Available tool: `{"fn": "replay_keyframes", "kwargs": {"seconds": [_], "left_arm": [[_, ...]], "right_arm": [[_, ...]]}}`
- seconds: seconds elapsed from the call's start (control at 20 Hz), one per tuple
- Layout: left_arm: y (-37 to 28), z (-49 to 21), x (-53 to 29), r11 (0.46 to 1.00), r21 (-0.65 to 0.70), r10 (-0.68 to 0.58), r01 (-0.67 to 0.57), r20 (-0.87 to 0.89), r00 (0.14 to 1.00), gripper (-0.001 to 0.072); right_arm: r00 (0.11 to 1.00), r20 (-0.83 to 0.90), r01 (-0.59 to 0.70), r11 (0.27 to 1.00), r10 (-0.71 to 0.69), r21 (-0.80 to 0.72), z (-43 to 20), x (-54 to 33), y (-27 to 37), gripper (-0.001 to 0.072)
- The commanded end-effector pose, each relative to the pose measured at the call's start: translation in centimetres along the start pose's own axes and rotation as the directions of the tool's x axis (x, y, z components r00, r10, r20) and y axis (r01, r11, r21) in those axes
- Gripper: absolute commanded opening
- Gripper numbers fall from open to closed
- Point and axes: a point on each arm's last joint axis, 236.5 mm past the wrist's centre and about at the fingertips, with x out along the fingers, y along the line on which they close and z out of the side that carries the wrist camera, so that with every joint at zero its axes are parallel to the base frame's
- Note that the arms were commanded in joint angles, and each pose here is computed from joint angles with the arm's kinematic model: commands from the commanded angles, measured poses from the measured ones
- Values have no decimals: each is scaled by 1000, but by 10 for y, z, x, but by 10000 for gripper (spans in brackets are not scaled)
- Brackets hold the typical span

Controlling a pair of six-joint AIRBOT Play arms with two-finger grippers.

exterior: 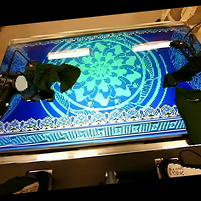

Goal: Fold the shirts.

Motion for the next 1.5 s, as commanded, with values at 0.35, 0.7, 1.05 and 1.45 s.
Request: {"fn": "replay_keyframes", "kwargs": {"seconds": [0.35, 0.7, 1.05, 1.45], "left_arm": [[0, 0, 0, 1000, 1, 0, 0, -1, 1000, 627], [-1, 1, 0, 1000, -9, -2, 2, 4, 1000, 627], [-20, 55, -3, 994, -59, -79, 94, 227, 971, 627], [97, 167, 67, 921, -374, -34, 109, 202, 979, 689]], "right_arm": [[1000, -1, -1, 1000, 1, 0, 0, 0, 0, 686], [1000, -1, -1, 1000, 1, 1, 0, 0, 0, 686], [976, 183, 121, 993, -122, 15, 43, -5, -29, 685], [914, 364, 176, 983, -181, 48, 86, -20, -43, 684]]}}
